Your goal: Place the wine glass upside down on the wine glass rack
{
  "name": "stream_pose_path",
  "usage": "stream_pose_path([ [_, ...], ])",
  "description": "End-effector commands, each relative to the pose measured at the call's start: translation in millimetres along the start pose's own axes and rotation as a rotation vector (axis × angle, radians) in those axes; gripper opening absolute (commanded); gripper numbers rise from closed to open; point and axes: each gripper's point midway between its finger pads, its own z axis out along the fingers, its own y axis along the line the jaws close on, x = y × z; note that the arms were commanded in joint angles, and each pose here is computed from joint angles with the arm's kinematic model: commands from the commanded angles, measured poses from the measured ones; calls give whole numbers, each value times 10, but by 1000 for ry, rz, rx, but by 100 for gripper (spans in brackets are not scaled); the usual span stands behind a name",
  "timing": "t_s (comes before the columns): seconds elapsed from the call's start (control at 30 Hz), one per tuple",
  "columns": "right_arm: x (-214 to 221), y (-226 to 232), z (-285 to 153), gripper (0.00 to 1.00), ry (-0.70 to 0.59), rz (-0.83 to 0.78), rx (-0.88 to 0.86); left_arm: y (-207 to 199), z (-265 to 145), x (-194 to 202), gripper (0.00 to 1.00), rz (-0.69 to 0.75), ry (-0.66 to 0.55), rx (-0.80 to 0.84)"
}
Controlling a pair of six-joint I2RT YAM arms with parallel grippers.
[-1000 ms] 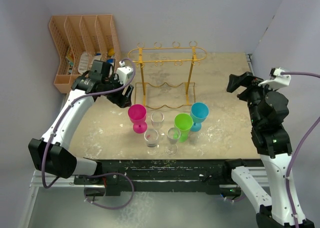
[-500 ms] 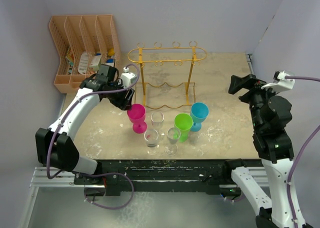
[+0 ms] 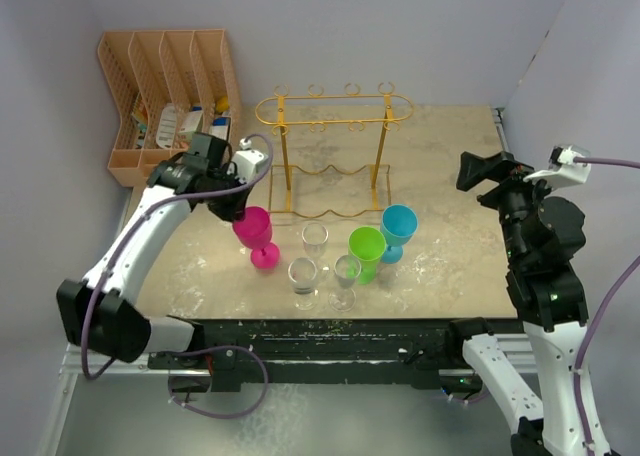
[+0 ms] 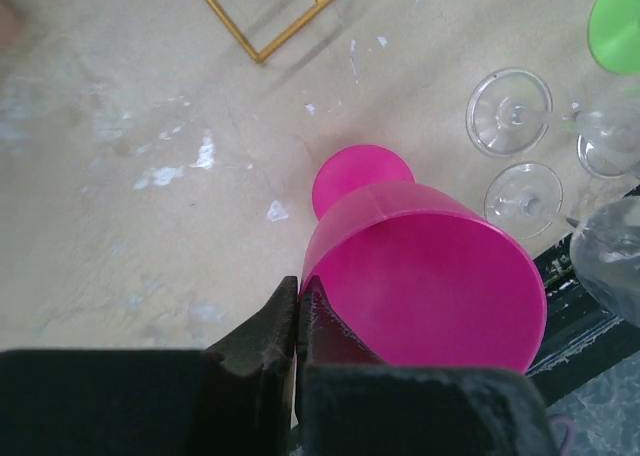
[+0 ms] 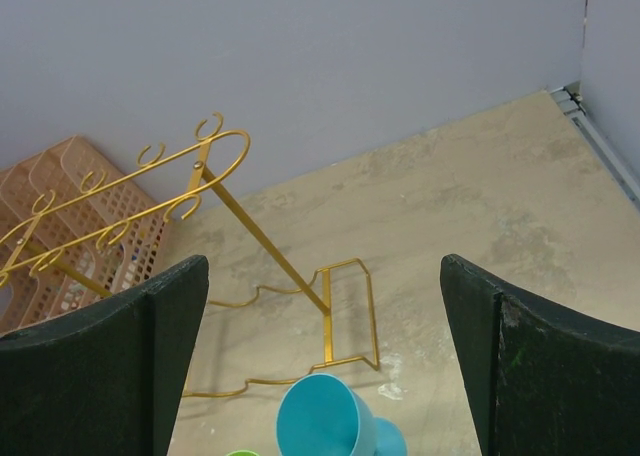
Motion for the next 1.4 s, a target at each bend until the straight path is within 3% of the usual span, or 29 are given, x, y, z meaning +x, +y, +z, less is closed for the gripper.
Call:
stream_pose_path([
  [0.0, -248, 178, -63, 100, -55, 45, -65, -33, -1063, -348, 0, 121, -247, -165],
  [0.23, -226, 434, -109, 100, -10, 107, -187, -92, -2668, -774, 0, 454, -748, -530],
  [0.43, -316, 1006, -377, 100, 50, 171, -494, -602, -3766, -1100, 0, 856, -1254, -759],
  [0.6, -565, 1481, -761, 87, 28, 274, -800, -1287, -4204, -959, 0, 1259, -1659, -884],
  [0.77, -952, 1835, -1069, 84, -58, 385, -1086, -1547, -4127, -932, 0, 1516, -1937, -1038],
  [0.83, -1033, 1921, -1032, 81, -72, 407, -1143, -1530, -4017, -1004, 0, 1560, -1985, -1079],
  [1.0, -1079, 2099, -770, 61, -67, 462, -1231, -1437, -3839, -1242, 0, 1602, -2043, -1194],
  [1.23, -953, 2510, -414, 64, -143, 520, -1236, -1405, -3680, -1542, 0, 1591, -2089, -1232],
  [1.37, -984, 2518, -253, 54, -303, 655, -1186, -1379, -3598, -1647, 0, 1572, -2111, -1240],
])
